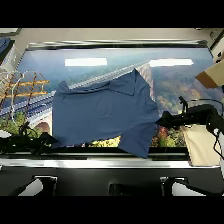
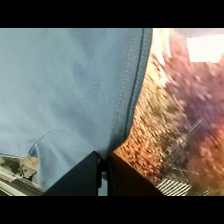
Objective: Fold the clothes and pants, and hang the long-sleeved shirts on hangers.
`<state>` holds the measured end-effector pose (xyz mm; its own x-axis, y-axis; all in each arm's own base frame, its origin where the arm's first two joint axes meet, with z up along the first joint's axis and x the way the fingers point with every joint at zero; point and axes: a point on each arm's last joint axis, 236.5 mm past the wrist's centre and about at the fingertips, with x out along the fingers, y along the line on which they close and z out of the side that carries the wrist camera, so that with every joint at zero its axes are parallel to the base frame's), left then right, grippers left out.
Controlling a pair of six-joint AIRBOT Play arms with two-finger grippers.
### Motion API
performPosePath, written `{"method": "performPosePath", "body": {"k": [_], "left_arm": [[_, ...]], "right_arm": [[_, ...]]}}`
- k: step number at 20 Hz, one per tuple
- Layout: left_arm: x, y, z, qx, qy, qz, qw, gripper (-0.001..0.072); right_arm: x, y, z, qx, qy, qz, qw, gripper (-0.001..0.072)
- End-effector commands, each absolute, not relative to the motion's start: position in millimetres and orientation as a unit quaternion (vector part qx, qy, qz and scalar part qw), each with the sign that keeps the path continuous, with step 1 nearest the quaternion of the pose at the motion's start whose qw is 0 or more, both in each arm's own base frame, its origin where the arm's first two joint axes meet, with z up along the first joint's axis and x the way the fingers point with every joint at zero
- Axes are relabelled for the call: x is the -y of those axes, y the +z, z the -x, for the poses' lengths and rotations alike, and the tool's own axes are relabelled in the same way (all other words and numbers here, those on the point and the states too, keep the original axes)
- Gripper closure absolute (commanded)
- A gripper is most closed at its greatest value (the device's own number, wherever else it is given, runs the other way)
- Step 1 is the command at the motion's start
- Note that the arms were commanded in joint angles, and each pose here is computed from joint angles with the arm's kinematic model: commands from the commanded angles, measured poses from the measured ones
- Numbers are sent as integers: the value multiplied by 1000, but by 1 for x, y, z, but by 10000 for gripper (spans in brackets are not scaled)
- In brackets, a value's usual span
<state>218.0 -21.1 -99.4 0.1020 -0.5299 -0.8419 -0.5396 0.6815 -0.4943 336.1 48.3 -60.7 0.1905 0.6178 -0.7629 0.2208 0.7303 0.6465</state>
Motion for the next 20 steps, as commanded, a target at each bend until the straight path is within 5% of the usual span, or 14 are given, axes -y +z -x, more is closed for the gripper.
{"method": "performPosePath", "body": {"k": [1,2,3,6,9,14,17,20], "left_arm": [[31,-112,-217,-684,5,386,619,299],[34,-113,-217,-686,1,381,620,553],[36,-112,-219,-683,0,380,623,693],[37,-93,-244,-650,-12,397,648,694],[25,-30,-298,-572,-40,380,726,695],[0,223,-369,-325,-93,247,908,694],[7,395,-329,-147,-88,155,973,694],[-2,496,-253,-18,-9,115,993,694]], "right_arm": [[-49,-52,-338,-611,147,-336,702,686],[-49,-48,-338,-608,148,-334,705,686],[-49,-45,-339,-604,149,-331,709,686],[-54,-20,-342,-578,167,-324,729,687],[-70,49,-360,-489,222,-327,777,688],[-79,266,-361,-274,270,-239,892,687],[-100,413,-295,-125,282,-168,936,687],[-106,513,-214,7,235,-122,964,687]]}}
